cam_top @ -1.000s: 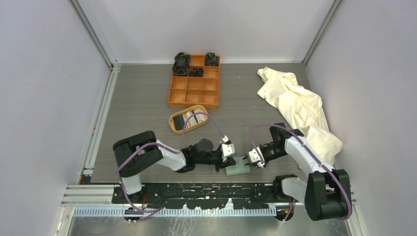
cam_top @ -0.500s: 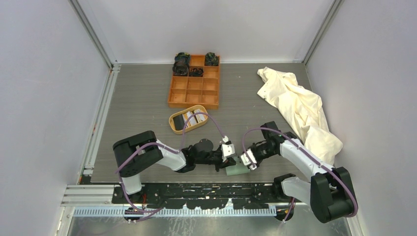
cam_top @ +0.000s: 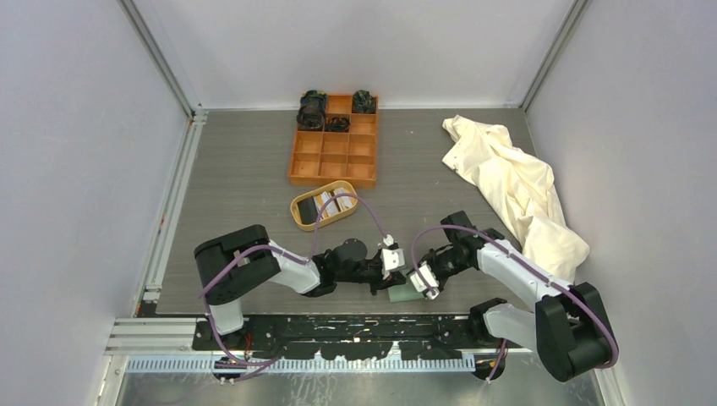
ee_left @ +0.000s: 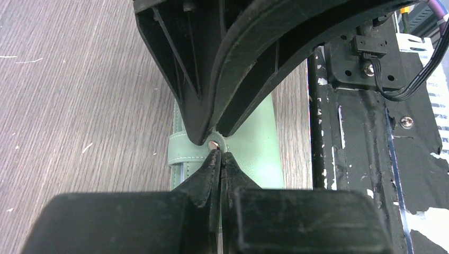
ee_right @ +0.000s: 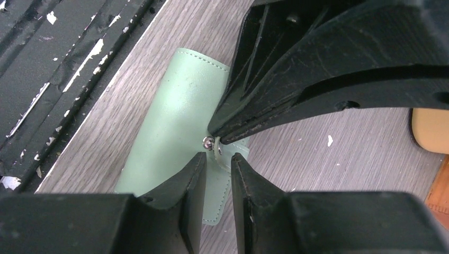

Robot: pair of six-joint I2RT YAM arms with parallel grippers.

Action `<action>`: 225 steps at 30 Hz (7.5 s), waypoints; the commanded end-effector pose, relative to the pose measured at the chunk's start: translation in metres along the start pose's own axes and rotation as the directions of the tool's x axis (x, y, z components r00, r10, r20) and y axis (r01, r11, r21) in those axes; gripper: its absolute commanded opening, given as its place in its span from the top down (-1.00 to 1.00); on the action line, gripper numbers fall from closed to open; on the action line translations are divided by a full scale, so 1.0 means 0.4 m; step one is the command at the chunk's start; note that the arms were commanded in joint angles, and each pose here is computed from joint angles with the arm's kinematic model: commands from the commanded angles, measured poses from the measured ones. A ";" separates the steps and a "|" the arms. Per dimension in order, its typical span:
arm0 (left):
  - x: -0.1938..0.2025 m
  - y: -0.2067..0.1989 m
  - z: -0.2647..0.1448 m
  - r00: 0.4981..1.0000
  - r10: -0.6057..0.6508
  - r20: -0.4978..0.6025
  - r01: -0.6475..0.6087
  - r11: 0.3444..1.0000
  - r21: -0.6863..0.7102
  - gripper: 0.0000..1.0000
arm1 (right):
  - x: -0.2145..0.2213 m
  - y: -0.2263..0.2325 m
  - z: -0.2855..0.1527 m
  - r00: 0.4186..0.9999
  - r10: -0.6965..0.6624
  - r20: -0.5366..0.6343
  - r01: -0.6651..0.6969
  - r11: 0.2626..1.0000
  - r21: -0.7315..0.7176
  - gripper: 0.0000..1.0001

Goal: Put the credit cards into the card holder
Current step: Close the card holder at the center of the board.

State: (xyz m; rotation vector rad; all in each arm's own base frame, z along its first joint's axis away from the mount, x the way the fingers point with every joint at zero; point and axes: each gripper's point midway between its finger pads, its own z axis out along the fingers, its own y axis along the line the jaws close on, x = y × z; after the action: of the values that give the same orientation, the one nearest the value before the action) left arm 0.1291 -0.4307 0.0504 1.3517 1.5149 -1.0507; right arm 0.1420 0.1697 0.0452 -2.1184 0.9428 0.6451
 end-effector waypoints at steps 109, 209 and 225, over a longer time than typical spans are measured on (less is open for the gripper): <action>0.131 0.046 -0.053 0.964 -0.114 -0.242 0.054 0.968 -0.243 0.39 | -0.005 0.186 0.015 0.960 -0.279 0.025 0.273 0.911 -0.308 0.98; 0.145 -0.032 0.015 0.870 -0.220 -0.441 0.279 0.957 0.074 1.00 | 0.059 0.264 0.010 0.854 -0.519 0.026 0.466 0.743 -0.481 0.64; 0.192 -0.005 -0.011 0.824 -0.277 -0.495 0.335 0.942 0.030 1.00 | 0.051 0.221 -0.027 0.872 -0.487 -0.047 0.406 0.775 -0.484 0.25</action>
State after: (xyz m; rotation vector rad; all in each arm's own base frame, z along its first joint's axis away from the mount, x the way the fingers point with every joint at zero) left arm 0.1320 -0.4395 0.0452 1.5043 1.8836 -1.2192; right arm 0.1287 0.1561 0.0363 -2.4391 0.6021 0.3965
